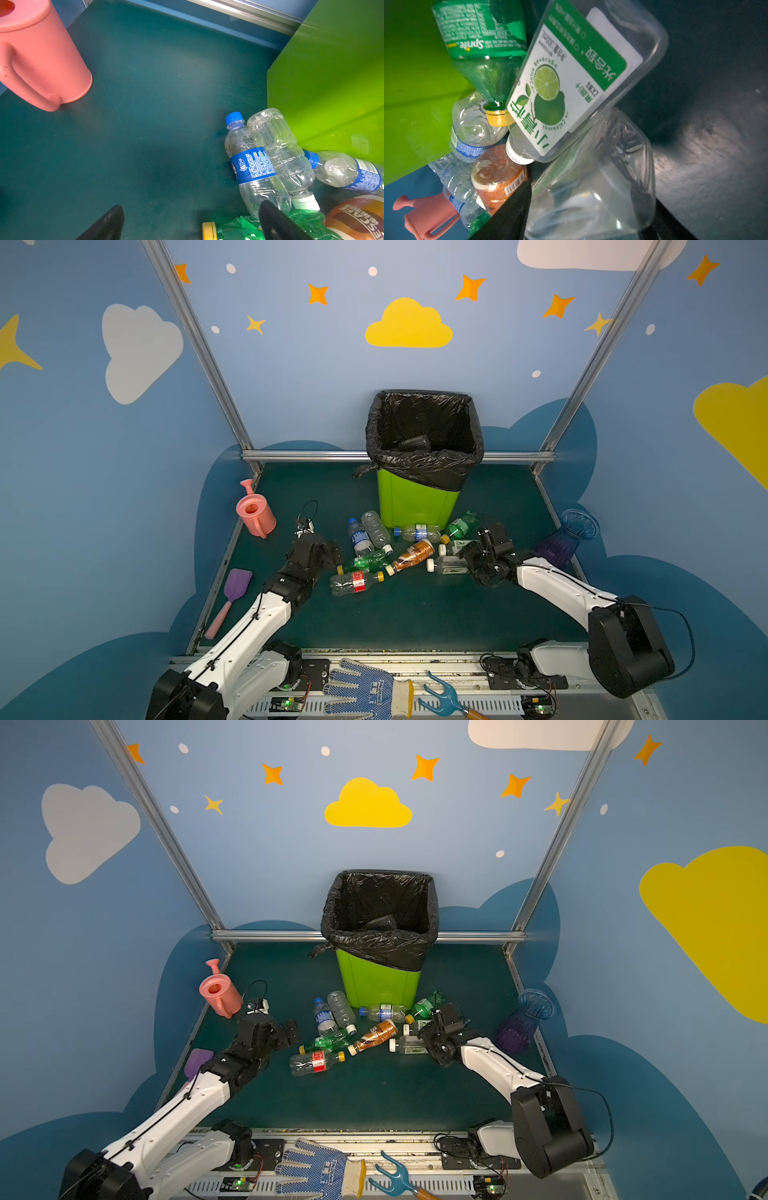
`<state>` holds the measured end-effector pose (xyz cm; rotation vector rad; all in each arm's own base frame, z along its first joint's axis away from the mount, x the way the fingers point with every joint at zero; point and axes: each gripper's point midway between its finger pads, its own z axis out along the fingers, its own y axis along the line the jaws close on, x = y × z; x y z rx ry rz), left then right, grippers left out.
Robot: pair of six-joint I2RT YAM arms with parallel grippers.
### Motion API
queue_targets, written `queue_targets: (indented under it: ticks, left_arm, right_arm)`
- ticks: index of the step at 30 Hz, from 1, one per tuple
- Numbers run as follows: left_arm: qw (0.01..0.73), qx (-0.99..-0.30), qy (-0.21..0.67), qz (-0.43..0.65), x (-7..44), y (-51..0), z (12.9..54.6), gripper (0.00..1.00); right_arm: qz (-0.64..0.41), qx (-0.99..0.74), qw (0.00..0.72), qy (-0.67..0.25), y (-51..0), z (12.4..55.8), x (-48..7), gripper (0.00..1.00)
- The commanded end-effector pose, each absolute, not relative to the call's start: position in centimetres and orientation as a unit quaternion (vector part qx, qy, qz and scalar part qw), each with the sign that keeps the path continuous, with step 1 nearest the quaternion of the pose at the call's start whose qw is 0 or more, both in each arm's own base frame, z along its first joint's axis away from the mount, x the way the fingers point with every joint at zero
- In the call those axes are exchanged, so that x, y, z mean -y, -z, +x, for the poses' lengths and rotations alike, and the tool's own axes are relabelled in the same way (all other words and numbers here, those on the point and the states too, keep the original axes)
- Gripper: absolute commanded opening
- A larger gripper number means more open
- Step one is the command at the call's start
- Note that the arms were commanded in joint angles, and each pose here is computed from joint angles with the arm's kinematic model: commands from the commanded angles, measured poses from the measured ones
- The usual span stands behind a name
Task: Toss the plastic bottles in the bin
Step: 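Close the right gripper on another square clear bottle near the lime-label bottle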
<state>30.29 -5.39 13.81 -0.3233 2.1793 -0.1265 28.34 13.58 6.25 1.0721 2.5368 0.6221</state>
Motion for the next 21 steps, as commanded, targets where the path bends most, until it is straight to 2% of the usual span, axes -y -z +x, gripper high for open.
queue_targets:
  ticks: [1,5,13,21]
  left_arm:
    - [0.458,-0.879,0.043,-0.126,5.3,-14.6,30.5,1.00]
    - [0.457,-0.879,0.043,-0.125,5.3,-14.5,30.5,1.00]
    - [0.458,-0.879,0.042,-0.124,5.3,-14.6,30.5,1.00]
    - [0.457,-0.880,0.042,-0.124,5.3,-14.5,30.5,1.00]
  right_arm:
    - [0.362,-0.896,0.154,-0.207,-5.7,27.7,-13.5,0.70]
    - [0.366,-0.898,0.141,-0.198,-4.5,26.7,-13.1,0.74]
    - [0.362,-0.900,0.140,-0.197,-4.4,27.1,-13.3,0.74]
    - [0.374,-0.894,0.143,-0.200,-4.0,27.3,-13.2,0.62]
